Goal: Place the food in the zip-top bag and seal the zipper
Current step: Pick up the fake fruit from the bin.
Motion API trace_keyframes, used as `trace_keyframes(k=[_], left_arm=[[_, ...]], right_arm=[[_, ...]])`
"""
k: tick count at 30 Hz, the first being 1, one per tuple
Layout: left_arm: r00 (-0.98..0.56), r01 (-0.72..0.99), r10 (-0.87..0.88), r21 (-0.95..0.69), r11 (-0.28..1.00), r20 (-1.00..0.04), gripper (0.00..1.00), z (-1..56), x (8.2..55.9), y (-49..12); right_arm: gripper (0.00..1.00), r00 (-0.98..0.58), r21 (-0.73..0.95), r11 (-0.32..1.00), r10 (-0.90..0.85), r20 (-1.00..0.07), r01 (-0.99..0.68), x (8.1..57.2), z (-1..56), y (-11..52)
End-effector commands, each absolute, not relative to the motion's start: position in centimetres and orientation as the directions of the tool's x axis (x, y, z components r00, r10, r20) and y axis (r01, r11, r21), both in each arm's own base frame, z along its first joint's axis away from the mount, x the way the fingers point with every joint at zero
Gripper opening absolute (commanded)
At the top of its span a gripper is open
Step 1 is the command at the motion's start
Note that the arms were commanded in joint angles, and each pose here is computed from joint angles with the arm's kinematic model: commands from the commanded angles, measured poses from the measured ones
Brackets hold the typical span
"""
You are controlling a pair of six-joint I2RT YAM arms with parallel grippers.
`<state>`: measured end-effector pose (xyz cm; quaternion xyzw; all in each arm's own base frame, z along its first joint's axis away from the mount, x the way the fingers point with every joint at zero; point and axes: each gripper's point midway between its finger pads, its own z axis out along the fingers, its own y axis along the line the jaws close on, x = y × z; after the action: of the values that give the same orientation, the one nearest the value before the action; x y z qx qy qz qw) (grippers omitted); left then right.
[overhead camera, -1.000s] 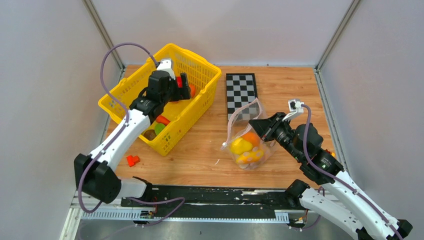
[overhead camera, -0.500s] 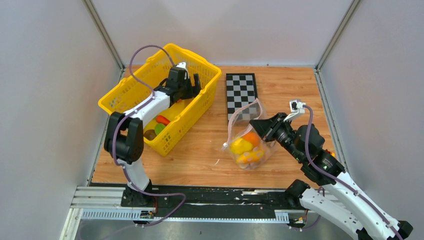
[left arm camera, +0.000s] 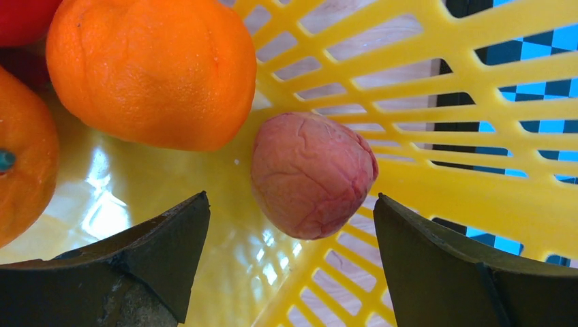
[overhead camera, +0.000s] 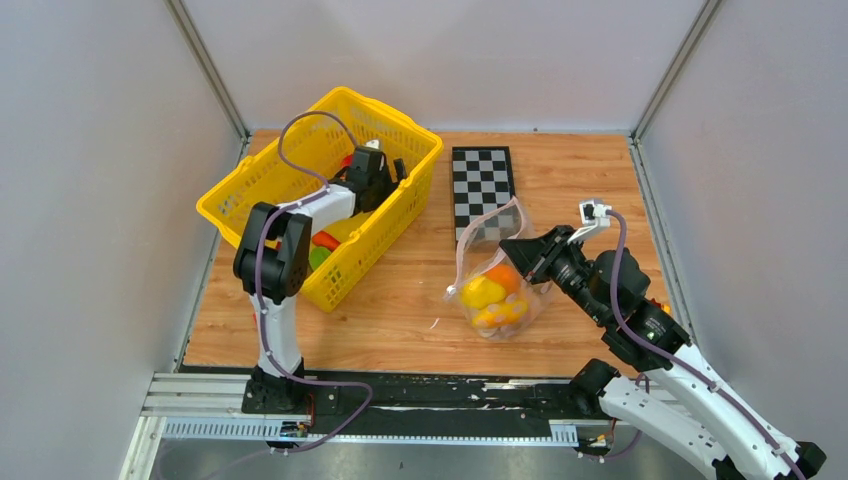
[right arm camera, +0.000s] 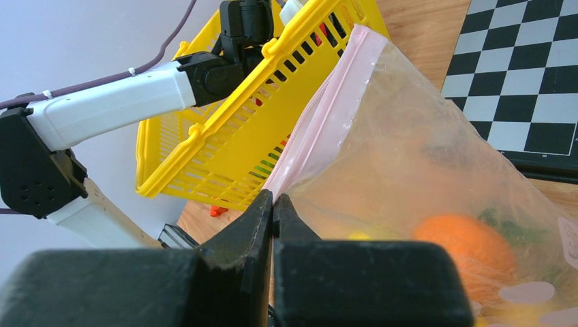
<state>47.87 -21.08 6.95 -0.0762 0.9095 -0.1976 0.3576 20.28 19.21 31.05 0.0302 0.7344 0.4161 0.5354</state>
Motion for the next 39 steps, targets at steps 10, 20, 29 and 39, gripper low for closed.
trace_keyframes(k=[10,20,29,39], left_arm=[[-0.683,-0.037,-0.339,-0.433,0.901,-0.647,0.74,6.0,48.4,-20.4],[-0.599,-0.041,-0.283,-0.324,0.945,-0.749,0.53,9.7,46.9,-17.2],[-0.548,-0.076,-0.257,-0.259,0.963,-0.796,0.51,12.3,44.2,-14.3],[-0.430,-0.033,-0.222,-0.231,0.972,-0.875,0.52,20.5,41.5,-12.3]], right_arm=[[0.00,-0.405,0.635,0.645,0.492,-0.771,-0.425,20.1,32.2,19.1],[0.00,-0.411,0.640,0.641,0.493,-0.767,-0.424,20.2,32.0,19.3],[0.00,-0.406,0.635,0.643,0.490,-0.771,-0.428,20.2,32.3,19.2],[0.00,-0.427,0.633,0.630,0.471,-0.772,-0.450,20.1,32.2,20.1]])
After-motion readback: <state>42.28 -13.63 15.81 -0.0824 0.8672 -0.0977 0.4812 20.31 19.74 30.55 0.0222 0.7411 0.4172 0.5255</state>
